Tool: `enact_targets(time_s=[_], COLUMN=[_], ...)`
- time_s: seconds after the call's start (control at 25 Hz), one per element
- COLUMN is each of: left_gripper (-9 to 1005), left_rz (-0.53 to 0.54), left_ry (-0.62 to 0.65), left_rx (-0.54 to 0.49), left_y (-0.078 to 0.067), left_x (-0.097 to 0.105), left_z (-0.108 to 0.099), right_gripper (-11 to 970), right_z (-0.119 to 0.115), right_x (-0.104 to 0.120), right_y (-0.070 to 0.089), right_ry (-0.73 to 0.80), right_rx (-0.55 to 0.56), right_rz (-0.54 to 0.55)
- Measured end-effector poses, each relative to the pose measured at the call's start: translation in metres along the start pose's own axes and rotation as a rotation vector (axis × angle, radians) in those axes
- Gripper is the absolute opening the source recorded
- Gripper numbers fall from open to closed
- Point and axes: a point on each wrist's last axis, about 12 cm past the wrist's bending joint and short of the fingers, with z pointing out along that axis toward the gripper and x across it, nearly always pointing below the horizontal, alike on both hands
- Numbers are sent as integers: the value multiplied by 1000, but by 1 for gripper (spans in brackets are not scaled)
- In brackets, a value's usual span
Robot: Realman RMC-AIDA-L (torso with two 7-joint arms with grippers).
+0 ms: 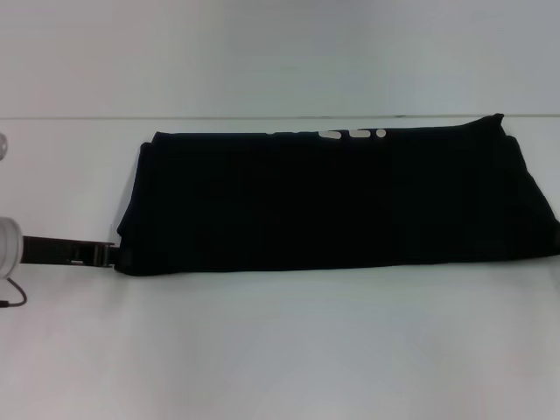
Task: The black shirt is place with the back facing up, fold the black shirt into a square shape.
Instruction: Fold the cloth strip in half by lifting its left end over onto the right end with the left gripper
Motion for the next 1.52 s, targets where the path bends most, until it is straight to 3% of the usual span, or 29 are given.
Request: enact_targets(time_s=[0.64,1.12,1.32,1.52], left_gripper=[12,17,209,408], left_rz=[14,-7,-55,-111], left_ry=[21,43,11,16], left_rx=[-45,6,-35,-18], left_y=[9,3,8,5], left_x=[4,4,2,-2], left_z=[-10,-10,-22,-42], right_gripper=[22,42,252,354], right_z=[-17,-31,-49,-62], right_x=[14,8,3,-5], right_y=[-10,-9,-10,0], right_ry=[-4,-61,-129,-202], right_rx=[-3,-57,-81,-191], right_rz=[39,60,71,36])
